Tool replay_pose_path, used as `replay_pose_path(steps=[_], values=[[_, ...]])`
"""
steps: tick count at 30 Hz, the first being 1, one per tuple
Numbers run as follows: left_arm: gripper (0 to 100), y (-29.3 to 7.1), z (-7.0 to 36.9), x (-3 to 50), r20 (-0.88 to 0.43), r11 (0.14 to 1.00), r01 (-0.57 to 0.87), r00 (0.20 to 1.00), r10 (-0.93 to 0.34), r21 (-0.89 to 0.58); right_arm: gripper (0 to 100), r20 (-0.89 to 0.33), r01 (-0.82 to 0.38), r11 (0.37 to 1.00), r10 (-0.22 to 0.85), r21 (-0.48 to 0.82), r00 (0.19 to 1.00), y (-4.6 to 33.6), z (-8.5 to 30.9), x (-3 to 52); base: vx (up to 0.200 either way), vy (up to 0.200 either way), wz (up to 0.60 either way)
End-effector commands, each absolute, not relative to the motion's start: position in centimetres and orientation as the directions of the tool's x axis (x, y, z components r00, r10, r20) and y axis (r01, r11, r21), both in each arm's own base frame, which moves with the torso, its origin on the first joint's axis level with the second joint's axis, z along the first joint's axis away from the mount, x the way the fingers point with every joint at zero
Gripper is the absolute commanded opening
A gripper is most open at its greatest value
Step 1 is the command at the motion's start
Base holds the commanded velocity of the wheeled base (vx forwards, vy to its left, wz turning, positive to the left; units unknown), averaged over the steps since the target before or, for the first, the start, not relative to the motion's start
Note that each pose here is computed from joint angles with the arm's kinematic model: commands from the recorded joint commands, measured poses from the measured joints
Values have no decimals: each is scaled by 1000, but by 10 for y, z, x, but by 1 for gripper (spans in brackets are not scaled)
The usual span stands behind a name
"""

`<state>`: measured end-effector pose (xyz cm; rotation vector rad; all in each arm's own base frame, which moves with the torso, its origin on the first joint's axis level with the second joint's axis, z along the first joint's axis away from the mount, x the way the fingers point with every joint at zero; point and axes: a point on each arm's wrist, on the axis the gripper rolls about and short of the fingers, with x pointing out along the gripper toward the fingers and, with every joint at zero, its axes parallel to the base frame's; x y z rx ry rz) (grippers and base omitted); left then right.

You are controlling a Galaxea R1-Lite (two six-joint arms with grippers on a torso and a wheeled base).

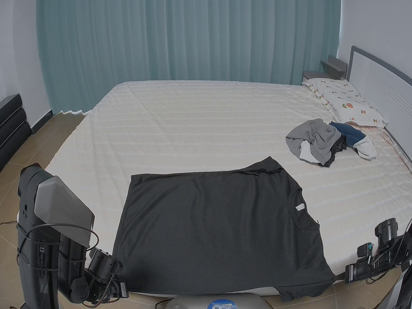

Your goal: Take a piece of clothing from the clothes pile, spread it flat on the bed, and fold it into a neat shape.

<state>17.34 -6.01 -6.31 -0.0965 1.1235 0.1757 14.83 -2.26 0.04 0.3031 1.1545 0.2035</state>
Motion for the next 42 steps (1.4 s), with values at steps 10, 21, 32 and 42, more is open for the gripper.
replay_pose_path(steps=[10, 21, 32, 42], values=[[0, -42, -16, 204, -749, 938, -236, 662, -35, -252, 0, -742, -89, 921, 360, 379, 566, -23, 17, 163, 0, 0, 0], [0, -42, 1, 231, -607, 850, -288, 793, -45, -440, 0, -616, -74, 901, 351, 428, 705, -23, 38, 203, 0, 0, 0], [0, -40, 13, 225, -571, 848, -269, 819, -47, -456, 0, -595, -76, 898, 349, 434, 724, -22, 45, 200, 0, 0, 0], [0, -44, -3, 239, -595, 849, -288, 802, -39, -443, 0, -603, -76, 897, 353, 435, 716, -22, 42, 208, 0, 0, 0]])
